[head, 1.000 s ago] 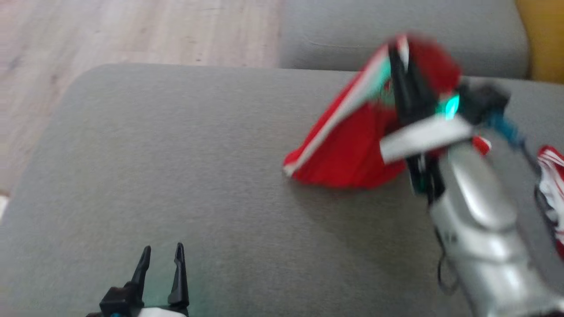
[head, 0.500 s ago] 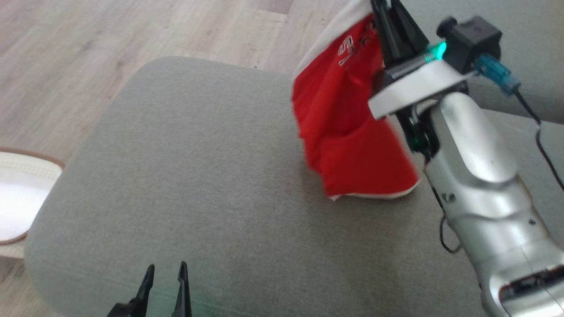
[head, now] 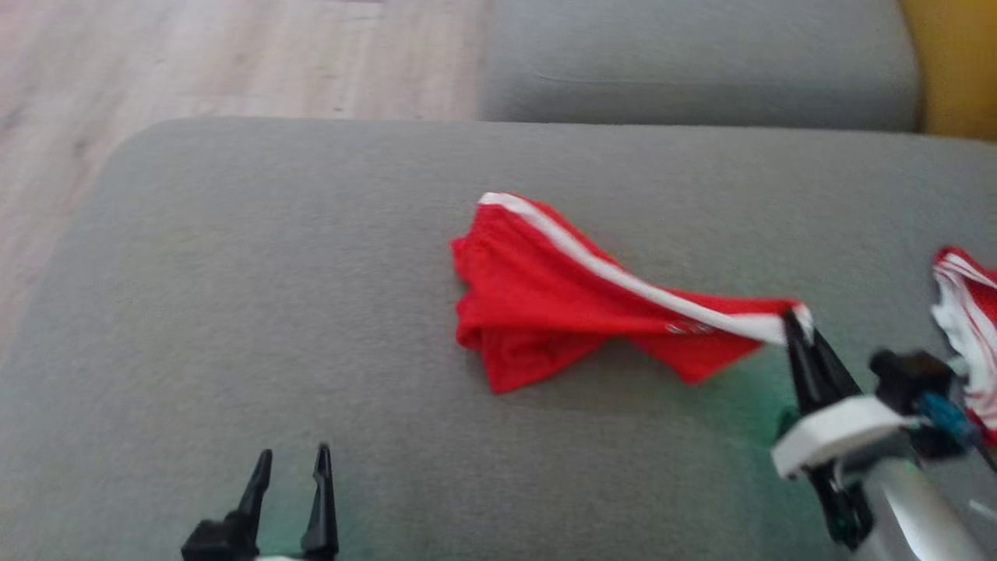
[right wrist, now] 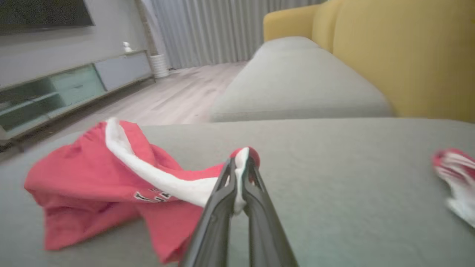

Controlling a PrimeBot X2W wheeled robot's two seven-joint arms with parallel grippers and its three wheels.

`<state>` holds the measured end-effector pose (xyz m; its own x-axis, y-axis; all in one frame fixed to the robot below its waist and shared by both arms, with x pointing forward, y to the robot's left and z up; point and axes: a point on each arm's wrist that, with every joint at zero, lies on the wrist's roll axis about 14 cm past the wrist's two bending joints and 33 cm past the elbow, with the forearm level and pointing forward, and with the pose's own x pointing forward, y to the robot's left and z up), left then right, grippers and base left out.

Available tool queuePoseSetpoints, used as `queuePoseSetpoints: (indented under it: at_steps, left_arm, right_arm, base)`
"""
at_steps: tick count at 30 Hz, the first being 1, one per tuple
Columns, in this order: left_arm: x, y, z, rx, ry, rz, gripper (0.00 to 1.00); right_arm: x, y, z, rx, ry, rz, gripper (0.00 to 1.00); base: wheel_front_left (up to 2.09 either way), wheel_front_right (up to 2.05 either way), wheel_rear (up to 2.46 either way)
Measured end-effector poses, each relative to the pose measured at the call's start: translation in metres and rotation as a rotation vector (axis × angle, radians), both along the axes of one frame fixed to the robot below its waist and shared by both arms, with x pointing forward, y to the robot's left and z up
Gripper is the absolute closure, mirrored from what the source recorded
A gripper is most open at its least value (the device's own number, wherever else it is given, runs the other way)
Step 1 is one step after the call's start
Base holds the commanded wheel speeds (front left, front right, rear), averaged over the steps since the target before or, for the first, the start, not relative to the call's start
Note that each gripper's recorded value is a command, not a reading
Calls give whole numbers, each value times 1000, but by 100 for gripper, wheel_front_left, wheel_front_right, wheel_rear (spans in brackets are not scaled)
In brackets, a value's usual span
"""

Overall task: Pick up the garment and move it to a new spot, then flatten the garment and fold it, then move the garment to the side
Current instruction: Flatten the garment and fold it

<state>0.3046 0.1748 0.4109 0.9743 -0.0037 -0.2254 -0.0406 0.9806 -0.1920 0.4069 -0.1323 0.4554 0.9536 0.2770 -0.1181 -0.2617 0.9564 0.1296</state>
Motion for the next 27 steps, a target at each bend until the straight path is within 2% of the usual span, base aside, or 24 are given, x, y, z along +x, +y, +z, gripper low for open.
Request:
queuePoseSetpoints:
  at_steps: [1,5,8,14,21,24,27]
  left_arm:
    - [6,-4,2,1,-5,-17,0]
    - [31,-21,10,-2,-32,-80,0]
    - [47,-30,14,-15,-45,-108,0]
    - [77,-48,19,-22,-67,-174,0]
    - [170,-94,69,9,-215,-319,0]
    - [198,-118,71,-8,-208,-377,0]
    - [208,-152,57,-45,-145,-464,0]
  right_arm:
    - [-4,-12,-10,-18,30,-32,0]
    - [-10,-51,-23,-28,63,-165,0]
    - [-12,-58,-26,-28,67,-216,0]
    - [-10,-55,-25,-43,48,-231,0]
    - [-9,-54,-40,-46,85,-233,0]
    - [-7,-51,-45,-15,99,-233,0]
    - [-7,-55,-49,-3,112,-248,0]
  base:
    - [0,0,0]
    - [0,0,0]
    - [0,0,0]
    - [0,0,0]
    - [0,0,0]
    - [0,0,0]
    - [0,0,0]
